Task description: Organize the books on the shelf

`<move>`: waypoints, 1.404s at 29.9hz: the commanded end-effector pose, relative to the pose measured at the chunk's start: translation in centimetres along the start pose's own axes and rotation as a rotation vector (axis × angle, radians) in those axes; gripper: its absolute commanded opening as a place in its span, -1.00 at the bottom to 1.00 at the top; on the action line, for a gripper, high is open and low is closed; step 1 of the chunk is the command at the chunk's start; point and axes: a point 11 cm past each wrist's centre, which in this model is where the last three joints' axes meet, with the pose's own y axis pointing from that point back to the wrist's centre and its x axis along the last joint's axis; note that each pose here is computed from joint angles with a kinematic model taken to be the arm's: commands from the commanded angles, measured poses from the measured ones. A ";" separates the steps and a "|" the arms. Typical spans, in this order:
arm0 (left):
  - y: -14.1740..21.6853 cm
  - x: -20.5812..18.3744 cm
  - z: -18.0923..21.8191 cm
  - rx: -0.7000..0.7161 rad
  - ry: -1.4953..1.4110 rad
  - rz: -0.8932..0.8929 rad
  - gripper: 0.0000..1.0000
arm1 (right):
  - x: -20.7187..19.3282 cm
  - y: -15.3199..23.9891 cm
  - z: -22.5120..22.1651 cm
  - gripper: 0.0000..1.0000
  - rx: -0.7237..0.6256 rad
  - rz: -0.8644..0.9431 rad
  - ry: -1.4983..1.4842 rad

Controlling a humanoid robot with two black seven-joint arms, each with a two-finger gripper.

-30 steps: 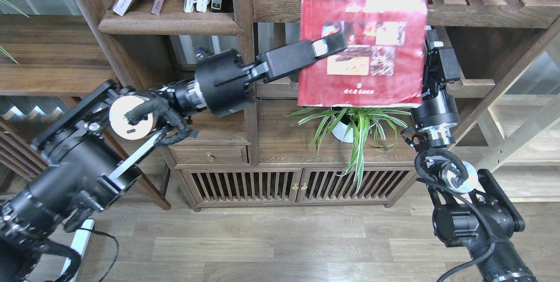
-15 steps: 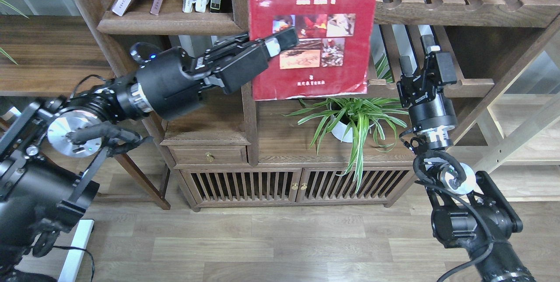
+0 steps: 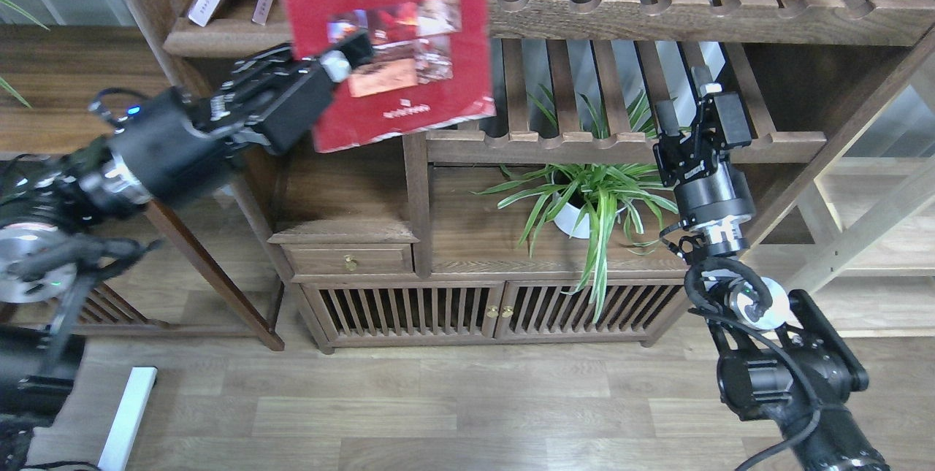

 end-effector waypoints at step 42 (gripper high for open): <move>10.6 6.7 10.5 -0.201 -0.352 0.484 -1.00 | 2.4 2.2 4.3 0.75 -0.130 0.081 -0.015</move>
